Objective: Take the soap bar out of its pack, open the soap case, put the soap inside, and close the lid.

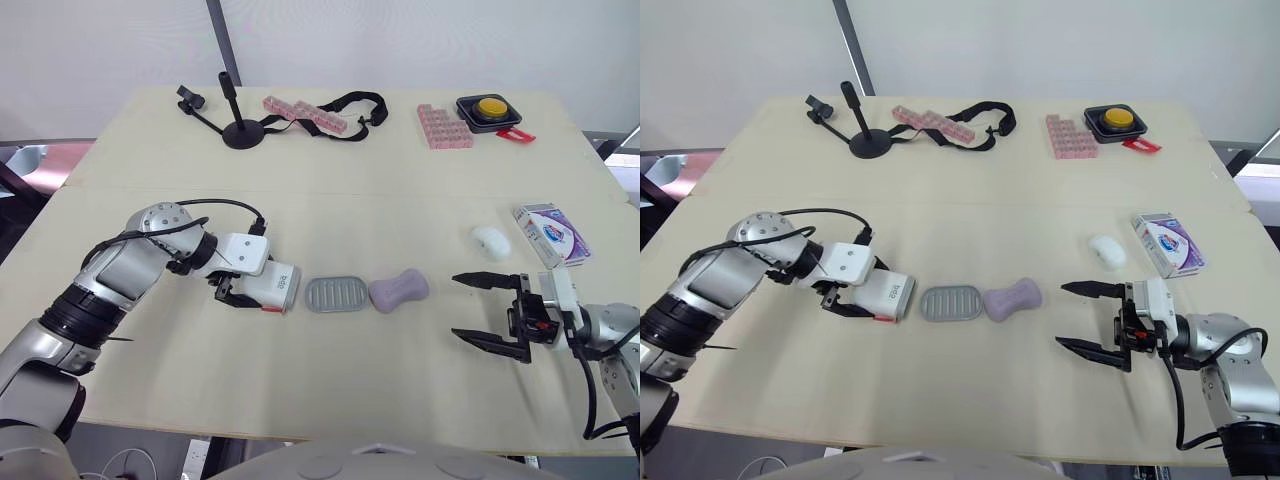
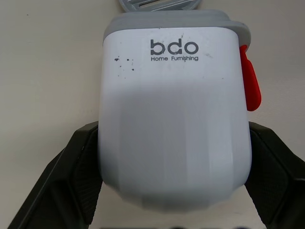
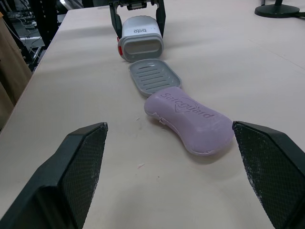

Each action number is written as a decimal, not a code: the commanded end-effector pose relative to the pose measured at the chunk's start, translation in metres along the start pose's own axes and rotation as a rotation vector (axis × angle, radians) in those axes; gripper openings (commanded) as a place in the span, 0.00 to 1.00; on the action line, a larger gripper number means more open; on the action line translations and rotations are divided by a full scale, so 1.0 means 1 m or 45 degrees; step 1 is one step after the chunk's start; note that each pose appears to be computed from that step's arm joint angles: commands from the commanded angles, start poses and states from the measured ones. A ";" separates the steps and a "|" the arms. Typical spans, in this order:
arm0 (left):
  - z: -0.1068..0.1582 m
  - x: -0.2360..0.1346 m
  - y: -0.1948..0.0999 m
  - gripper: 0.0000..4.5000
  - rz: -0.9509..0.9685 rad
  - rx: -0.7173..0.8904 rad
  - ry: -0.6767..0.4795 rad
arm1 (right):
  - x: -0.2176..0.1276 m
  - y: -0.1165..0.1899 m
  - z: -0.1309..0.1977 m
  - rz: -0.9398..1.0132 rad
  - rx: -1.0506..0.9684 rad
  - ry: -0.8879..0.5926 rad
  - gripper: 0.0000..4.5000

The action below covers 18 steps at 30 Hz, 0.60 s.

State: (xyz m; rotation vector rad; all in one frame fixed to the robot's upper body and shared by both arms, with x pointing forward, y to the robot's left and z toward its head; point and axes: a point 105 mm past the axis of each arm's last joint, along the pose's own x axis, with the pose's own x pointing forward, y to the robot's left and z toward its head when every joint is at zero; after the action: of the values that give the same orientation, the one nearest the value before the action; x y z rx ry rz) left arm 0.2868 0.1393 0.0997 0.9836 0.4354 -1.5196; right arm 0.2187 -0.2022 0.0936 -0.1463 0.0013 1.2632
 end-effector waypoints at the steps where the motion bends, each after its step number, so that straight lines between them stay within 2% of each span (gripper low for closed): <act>1: -0.005 -0.003 0.005 0.77 0.049 0.001 0.002 | -0.004 -0.001 0.007 0.005 -0.036 -0.016 0.99; 9: -0.003 -0.002 0.008 0.77 0.061 0.016 -0.018 | -0.007 0.018 -0.005 0.046 -0.028 -0.019 0.99; 15: -0.006 -0.002 0.007 0.77 0.055 -0.006 -0.021 | -0.004 0.020 -0.007 0.046 -0.055 -0.029 0.99; 17: -0.006 -0.002 0.007 1.00 0.059 -0.014 -0.029 | -0.003 0.019 -0.007 0.044 -0.059 -0.029 1.00; 18: -0.006 -0.003 0.008 1.00 0.061 -0.017 -0.031 | -0.003 0.019 -0.007 0.042 -0.060 -0.029 1.00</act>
State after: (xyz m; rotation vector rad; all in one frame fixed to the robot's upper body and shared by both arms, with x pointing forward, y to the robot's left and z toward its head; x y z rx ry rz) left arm 0.2925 0.1410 0.0943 0.9567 0.4168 -1.5098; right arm 0.2000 -0.1986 0.0823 -0.1548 -0.0312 1.3025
